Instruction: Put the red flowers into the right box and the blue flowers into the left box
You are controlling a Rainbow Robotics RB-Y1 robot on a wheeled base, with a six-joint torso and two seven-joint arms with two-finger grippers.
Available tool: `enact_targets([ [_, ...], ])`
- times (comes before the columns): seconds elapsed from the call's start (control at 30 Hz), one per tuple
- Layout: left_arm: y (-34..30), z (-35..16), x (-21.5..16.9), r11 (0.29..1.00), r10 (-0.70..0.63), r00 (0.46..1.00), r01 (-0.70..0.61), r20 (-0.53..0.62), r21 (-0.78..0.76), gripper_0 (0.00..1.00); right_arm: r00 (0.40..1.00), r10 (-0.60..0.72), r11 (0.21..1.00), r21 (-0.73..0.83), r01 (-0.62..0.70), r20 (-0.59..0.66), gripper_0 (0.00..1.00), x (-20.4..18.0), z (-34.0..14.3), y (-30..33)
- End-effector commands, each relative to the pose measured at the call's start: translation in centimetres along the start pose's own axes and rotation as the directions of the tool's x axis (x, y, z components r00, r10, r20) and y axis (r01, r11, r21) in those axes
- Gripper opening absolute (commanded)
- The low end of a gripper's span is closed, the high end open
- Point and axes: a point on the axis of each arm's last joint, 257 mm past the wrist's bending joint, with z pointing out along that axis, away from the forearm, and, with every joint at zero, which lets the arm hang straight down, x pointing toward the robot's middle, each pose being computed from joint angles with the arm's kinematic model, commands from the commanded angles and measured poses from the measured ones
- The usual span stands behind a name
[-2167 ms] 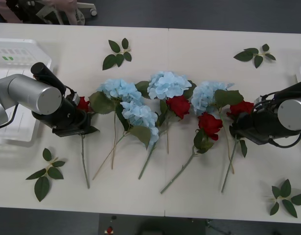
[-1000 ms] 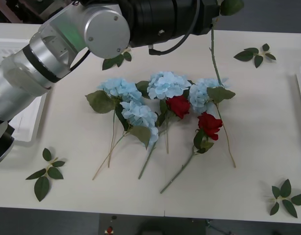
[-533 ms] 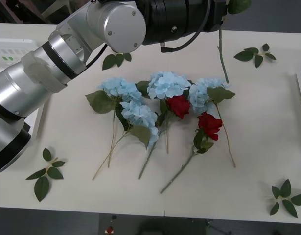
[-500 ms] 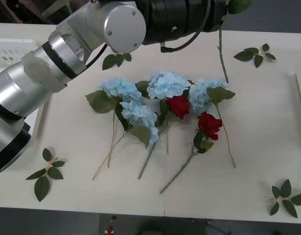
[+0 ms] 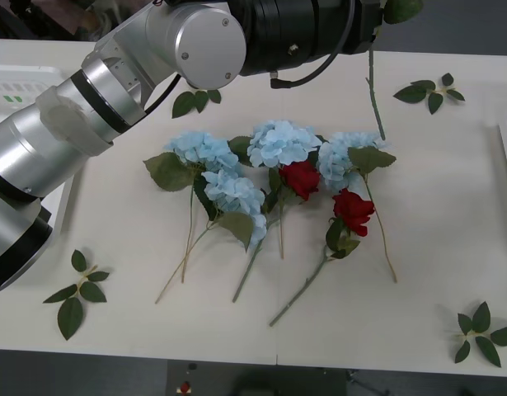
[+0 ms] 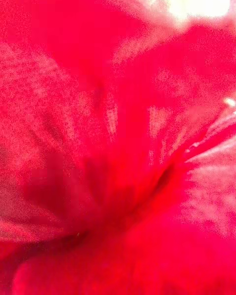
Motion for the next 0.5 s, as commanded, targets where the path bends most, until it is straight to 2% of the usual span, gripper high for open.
enact_targets([
  [0.03, -1.1, -0.4, -2.8, 0.999, 0.038, 0.999, -0.039, 0.037, 0.013, 0.00, 0.996, -0.051, 0.988, -0.142, 0.062, 0.077, 0.76, -5.3, -4.3, 1.0],
  [0.17, -1.1, -0.4, -2.8, 0.999, 0.038, 0.999, -0.039, 0.037, 0.013, 0.00, 0.985, -0.064, 0.921, -0.371, 0.120, 0.159, 0.80, -8.2, -9.0, 6.6],
  [0.3, -1.1, -0.4, -2.8, 0.999, 0.038, 0.999, -0.039, 0.037, 0.013, 0.00, 0.971, 0.026, 0.784, -0.608, 0.127, 0.237, 0.81, -9.6, -14.3, 12.4],
  [0.5, -1.1, -0.4, -2.8, 0.999, 0.038, 0.999, -0.039, 0.037, 0.013, 0.00, 0.919, 0.122, 0.632, -0.743, 0.221, 0.376, 0.83, -10.0, -19.5, 17.2],
])
